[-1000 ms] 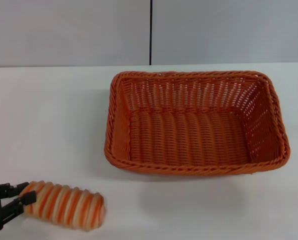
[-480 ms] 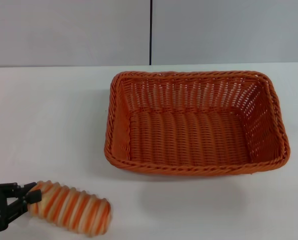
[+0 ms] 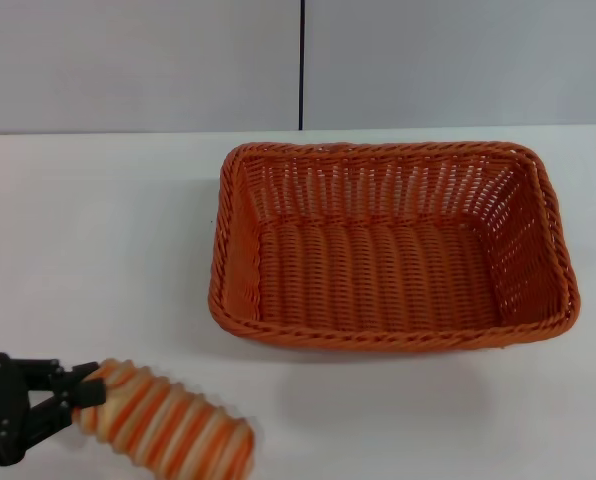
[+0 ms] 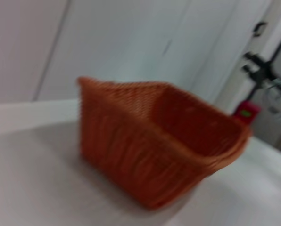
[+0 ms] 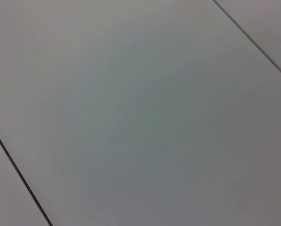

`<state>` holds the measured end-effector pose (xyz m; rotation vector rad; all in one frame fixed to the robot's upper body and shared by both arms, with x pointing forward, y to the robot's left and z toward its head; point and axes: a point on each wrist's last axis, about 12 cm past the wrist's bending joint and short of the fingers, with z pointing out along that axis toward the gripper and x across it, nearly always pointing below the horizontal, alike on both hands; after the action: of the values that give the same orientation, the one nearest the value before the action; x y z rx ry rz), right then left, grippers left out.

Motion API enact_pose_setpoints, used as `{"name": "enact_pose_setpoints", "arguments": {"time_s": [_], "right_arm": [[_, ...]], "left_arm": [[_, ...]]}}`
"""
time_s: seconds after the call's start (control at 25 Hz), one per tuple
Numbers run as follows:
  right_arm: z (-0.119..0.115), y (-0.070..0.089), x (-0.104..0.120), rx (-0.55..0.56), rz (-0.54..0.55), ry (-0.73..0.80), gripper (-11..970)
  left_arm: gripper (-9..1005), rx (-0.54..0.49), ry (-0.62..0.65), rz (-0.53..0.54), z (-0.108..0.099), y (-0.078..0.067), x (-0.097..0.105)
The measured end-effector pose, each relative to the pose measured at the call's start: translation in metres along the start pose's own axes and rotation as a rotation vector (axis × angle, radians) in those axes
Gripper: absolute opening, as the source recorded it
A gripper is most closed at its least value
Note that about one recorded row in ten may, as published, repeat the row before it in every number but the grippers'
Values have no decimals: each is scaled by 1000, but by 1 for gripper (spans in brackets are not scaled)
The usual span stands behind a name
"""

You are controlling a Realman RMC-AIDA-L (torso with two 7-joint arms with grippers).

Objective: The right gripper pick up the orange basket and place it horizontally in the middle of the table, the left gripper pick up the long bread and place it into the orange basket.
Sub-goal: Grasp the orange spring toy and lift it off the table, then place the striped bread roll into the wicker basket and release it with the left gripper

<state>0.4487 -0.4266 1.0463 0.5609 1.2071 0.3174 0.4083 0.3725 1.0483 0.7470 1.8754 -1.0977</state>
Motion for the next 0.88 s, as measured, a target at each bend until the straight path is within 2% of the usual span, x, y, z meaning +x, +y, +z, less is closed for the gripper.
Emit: {"name": "enact_pose_setpoints", "arguments": {"time_s": [0.08, 0.2, 0.28, 0.36, 0.4, 0.44, 0.6, 0.64, 0.72, 0.76, 0.88], "right_arm": [[1, 0, 0, -1, 0, 0, 652], [1, 0, 0, -1, 0, 0, 652], [1, 0, 0, -1, 0, 0, 652], [-1, -1, 0, 3, -1, 1, 652], [-1, -1, 0, 3, -1, 1, 652], [-1, -1, 0, 4, -1, 2, 652], [-1, -1, 0, 5, -1, 2, 652], [-1, -1, 0, 6, -1, 2, 652], [-2, -1, 0, 6, 0, 3, 652], [-2, -1, 1, 7, 2, 4, 652], [-3, -1, 1, 7, 3, 7, 653]], "left_arm": [[150, 21, -7, 2, 2, 0, -3], [148, 117, -40, 14, 12, 0, -17], [146, 117, -40, 14, 12, 0, -17], [144, 178, -88, 41, 27, 3, -33], [142, 178, -88, 41, 27, 3, -33], [141, 201, -114, 50, 39, 5, -42], [135, 201, -114, 50, 39, 5, -42], [134, 252, -174, 74, 72, 10, -64], [132, 252, -174, 74, 72, 10, -64], [131, 277, -231, 89, 112, 12, -87], [129, 277, -231, 89, 112, 12, -87]]}}
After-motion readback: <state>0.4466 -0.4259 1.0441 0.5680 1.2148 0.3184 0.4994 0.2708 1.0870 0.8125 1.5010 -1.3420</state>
